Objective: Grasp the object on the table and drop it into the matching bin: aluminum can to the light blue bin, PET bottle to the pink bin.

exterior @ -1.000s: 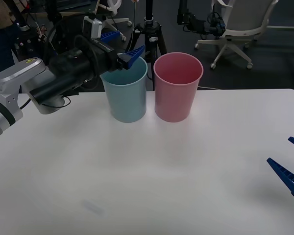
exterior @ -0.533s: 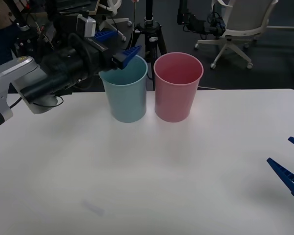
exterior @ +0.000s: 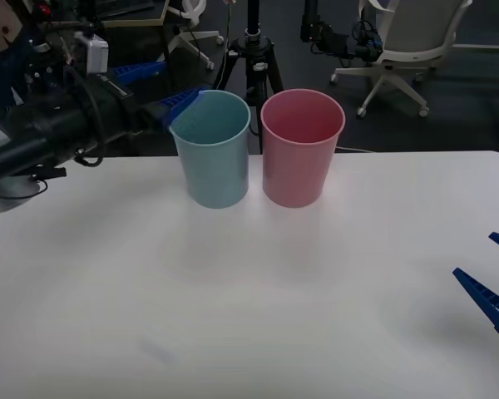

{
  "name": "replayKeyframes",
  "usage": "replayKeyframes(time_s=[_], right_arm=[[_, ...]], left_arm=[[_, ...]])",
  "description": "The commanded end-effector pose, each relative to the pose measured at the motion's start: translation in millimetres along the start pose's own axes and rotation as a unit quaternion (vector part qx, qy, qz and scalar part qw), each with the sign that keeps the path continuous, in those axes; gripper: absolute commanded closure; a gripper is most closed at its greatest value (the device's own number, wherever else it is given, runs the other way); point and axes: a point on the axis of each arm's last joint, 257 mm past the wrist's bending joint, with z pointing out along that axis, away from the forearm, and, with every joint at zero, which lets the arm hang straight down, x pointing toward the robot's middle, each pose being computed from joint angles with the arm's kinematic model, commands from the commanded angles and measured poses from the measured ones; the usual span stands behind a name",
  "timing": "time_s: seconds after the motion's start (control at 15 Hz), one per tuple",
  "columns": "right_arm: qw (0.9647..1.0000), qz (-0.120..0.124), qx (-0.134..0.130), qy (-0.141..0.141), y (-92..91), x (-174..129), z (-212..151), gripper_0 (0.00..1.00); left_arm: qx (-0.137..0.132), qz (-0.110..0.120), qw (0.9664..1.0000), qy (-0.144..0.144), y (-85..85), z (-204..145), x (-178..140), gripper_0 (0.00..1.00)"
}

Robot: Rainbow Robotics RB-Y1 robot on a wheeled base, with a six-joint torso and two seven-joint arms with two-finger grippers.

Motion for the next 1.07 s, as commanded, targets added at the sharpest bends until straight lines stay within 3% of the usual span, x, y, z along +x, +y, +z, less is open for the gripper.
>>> replayKeyframes(time_s=[0.07,0.27,0.47,1.07], right_arm=[[1.0000,0.000,0.000,0.000,0.0,0,0,0.00],[1.0000,0.000,0.000,0.000,0.0,0,0,0.00],[1.0000,0.000,0.000,0.000,0.0,0,0,0.00],[1.0000,0.000,0.000,0.000,0.0,0,0,0.00]], left_arm=[[-0.014,0.007,0.9998,-0.009,10.1,-31,-1,0.00],[-0.025,0.001,0.9995,-0.018,11.9,-57,2,0.00],[-0.031,0.012,0.9992,-0.022,11.8,-85,8,0.00],[-0.033,0.022,0.9988,-0.029,-2.3,-159,35,0.00]])
